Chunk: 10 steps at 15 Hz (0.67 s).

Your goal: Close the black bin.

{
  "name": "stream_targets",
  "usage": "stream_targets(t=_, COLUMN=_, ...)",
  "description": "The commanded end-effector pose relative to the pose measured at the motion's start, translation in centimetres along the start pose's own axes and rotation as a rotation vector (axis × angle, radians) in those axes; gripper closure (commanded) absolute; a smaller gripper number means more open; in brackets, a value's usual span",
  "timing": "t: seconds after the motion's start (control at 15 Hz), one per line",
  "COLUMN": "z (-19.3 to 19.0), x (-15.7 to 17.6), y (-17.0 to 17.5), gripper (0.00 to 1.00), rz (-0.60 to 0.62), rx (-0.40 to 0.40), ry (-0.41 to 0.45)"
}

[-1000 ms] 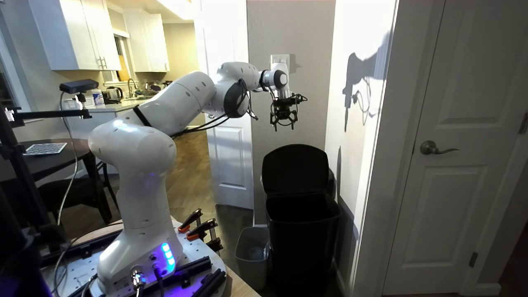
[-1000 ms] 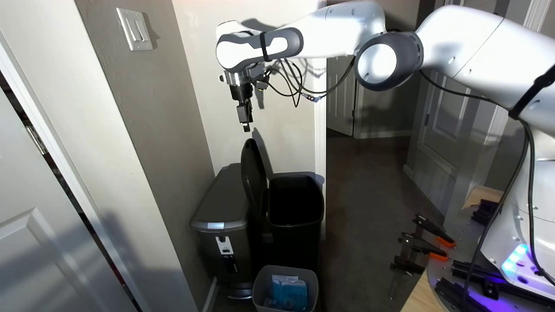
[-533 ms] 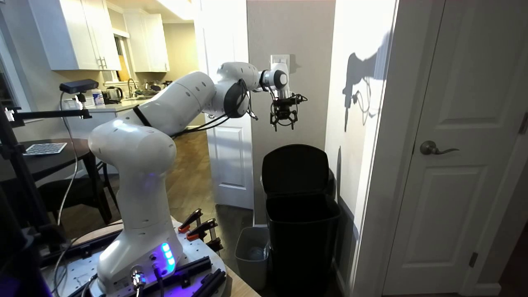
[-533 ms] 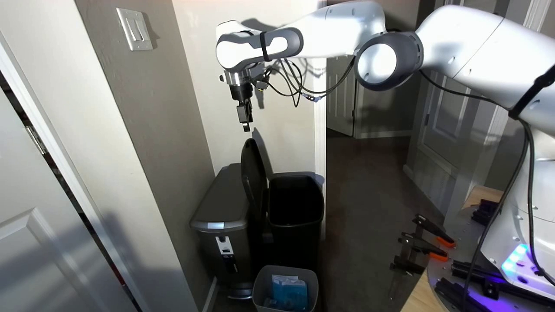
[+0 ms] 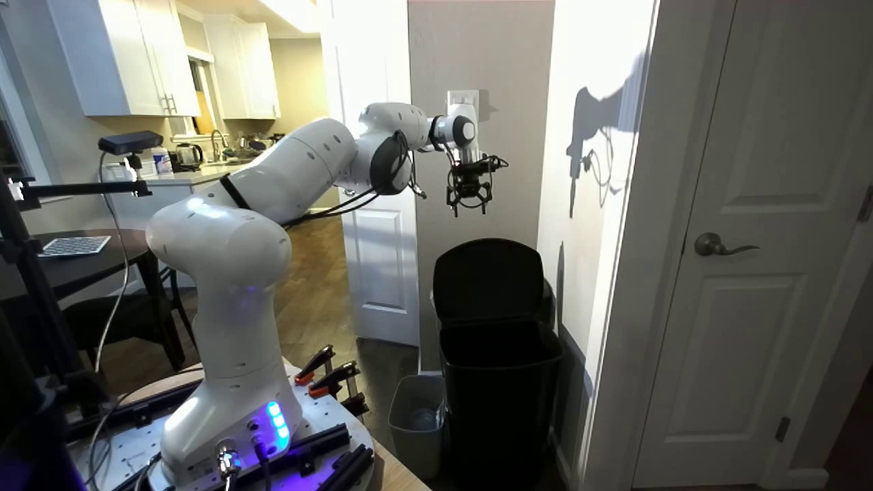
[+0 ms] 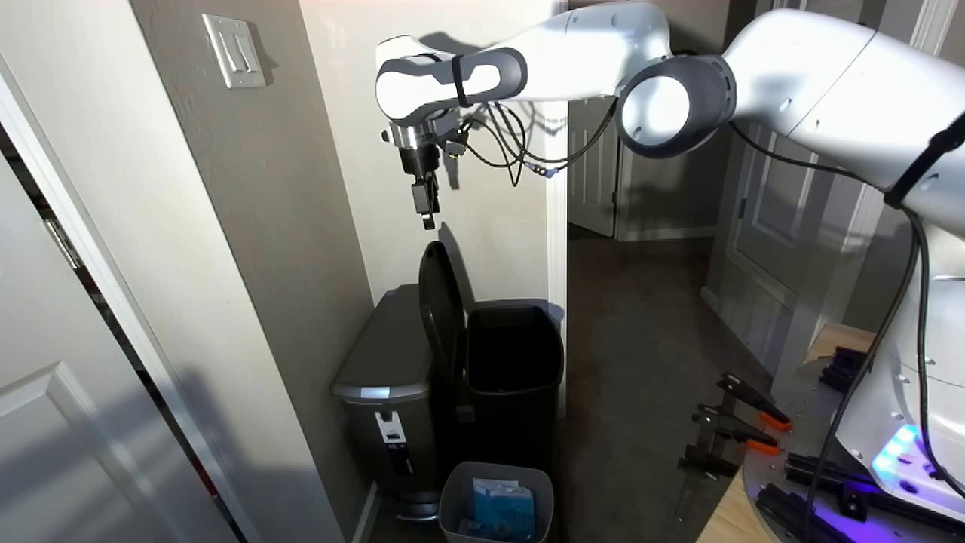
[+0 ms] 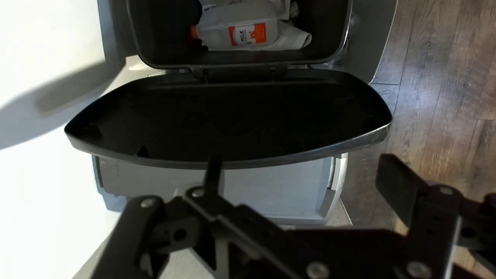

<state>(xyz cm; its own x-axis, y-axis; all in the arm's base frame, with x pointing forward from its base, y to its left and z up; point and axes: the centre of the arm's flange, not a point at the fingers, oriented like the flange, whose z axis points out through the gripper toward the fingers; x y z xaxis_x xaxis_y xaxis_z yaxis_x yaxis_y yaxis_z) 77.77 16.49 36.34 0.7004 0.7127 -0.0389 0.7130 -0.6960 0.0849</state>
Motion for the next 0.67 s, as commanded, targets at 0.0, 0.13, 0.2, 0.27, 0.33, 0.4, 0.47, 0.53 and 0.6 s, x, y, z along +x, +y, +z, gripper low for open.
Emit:
stream_targets(t=0.0, z=0.0, x=0.0, y=0.0, gripper=0.0, rz=0.0, rx=0.0, ry=0.0)
stream_targets(t=0.13, z=0.4, x=0.1, y=0.2, gripper=0.0, rz=0.011, rx=0.004, ry=0.008)
stream_targets(t=0.2, z=0.9, x=0.5, y=0.5, gripper=0.0, rz=0.022, rx=-0.001, ry=0.027)
stream_targets(t=0.27, z=1.5, x=1.1, y=0.7, gripper=0.0, rz=0.04, rx=-0.013, ry=0.053)
stream_targets(t=0.33, z=2.4, x=1.9, y=1.2, gripper=0.0, rz=0.078, rx=-0.018, ry=0.083)
stream_targets(t=0.4, z=3.1, x=2.5, y=1.4, gripper=0.0, rz=0.111, rx=-0.028, ry=0.103)
stream_targets(t=0.47, z=3.9, x=3.1, y=1.6, gripper=0.0, rz=0.151, rx=-0.029, ry=0.132)
stream_targets(t=0.53, z=4.6, x=3.5, y=1.7, gripper=0.0, rz=0.184, rx=-0.035, ry=0.151)
stream_targets(t=0.6, z=5.1, x=3.8, y=1.7, gripper=0.0, rz=0.221, rx=-0.043, ry=0.164)
